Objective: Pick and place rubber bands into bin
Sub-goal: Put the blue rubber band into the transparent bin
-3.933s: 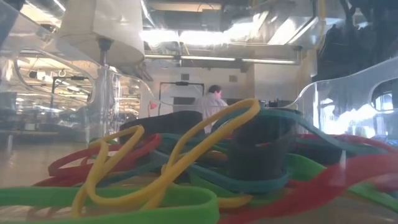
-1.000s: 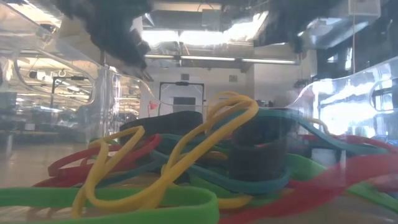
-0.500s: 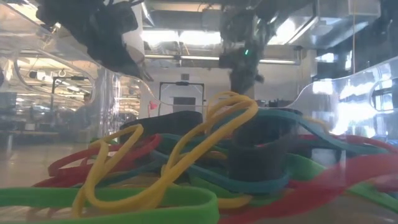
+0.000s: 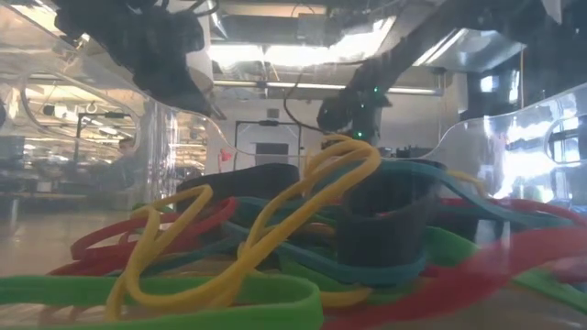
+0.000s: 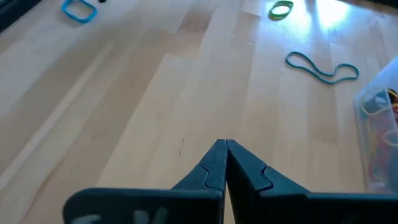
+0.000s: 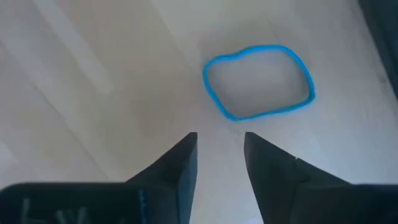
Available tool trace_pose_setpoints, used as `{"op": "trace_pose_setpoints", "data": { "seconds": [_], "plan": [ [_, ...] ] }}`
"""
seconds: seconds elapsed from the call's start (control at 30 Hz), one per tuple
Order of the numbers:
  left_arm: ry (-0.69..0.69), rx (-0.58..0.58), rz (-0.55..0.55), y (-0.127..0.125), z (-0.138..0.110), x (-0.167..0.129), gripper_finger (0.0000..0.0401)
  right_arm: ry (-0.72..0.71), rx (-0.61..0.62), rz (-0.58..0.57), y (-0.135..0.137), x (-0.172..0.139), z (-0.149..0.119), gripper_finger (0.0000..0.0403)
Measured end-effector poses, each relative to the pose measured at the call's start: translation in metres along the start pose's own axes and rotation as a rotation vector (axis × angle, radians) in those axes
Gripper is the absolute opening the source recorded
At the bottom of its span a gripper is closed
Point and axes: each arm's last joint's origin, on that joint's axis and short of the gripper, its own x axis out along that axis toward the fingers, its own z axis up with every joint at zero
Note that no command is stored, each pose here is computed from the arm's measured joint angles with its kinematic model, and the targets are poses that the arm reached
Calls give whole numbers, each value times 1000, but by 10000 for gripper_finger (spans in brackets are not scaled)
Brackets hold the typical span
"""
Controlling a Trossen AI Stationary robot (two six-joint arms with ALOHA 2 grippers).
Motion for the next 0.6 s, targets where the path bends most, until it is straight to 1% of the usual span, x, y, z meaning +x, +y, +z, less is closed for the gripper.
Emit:
{"op": "trace_pose_setpoints", "data": {
  "seconds": [0.1,0.3,0.43,0.53,0.6],
  "plan": [
    [-5,-25,13,0,0,0,3,-3,-62,13,-3,9,2,130],
    [-7,-66,18,0,0,0,2,-16,-257,11,-3,20,5,118],
    [-10,-67,24,1,0,0,2,-13,-321,11,-3,27,6,106],
    [-10,-67,24,1,0,0,2,0,-360,17,-3,34,7,83],
    [-10,-76,24,1,0,0,3,30,-370,38,-3,41,5,56]
  ]
}}
